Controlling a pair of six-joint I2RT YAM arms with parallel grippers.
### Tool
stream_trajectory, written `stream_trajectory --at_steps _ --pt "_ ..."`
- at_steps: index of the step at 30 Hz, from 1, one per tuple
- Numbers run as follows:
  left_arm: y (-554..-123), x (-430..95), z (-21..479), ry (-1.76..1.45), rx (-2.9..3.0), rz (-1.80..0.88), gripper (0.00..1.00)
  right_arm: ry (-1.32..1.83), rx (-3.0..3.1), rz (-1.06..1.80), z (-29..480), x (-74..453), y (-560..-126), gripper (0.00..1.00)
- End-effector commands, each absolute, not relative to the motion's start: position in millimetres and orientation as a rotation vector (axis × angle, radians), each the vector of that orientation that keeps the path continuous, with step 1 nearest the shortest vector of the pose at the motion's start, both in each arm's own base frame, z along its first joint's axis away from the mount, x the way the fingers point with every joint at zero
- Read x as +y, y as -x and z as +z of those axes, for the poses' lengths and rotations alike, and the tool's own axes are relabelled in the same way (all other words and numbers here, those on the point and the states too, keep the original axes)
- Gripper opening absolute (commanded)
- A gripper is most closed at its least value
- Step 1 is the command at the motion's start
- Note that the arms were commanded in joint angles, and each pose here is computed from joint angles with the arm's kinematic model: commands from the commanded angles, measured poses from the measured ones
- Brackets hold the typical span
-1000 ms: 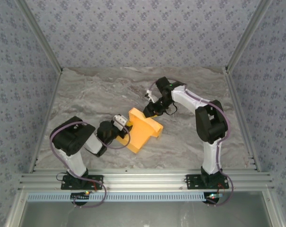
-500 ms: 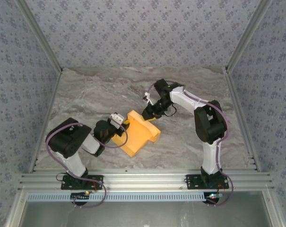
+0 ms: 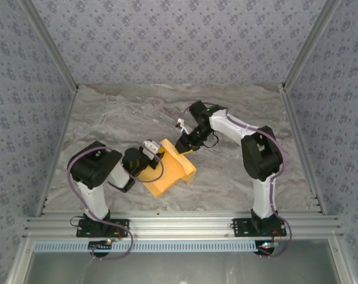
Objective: Fold the paper box
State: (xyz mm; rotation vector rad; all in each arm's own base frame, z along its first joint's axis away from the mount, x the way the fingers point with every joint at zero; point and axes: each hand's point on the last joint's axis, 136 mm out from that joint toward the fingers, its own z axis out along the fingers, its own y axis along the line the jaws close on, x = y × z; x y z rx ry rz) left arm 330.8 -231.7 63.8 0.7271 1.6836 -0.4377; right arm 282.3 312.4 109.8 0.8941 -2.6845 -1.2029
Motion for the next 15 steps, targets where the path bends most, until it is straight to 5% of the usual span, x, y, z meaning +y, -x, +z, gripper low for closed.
stream_trajectory --at_steps 1,9,15 --pt "-335 -239 71 -0.73 1.645 -0.453 0.21 -0.883 -2.655 -1.159 100 310 -273 0.38" --pt "-327 -247 65 -0.802 1.63 -0.493 0.04 -0.889 -2.682 -1.109 96 309 -274 0.37" --pt "-321 -257 64 -0.844 1.613 -0.536 0.02 -0.862 -2.733 -1.112 98 313 -284 0.39"
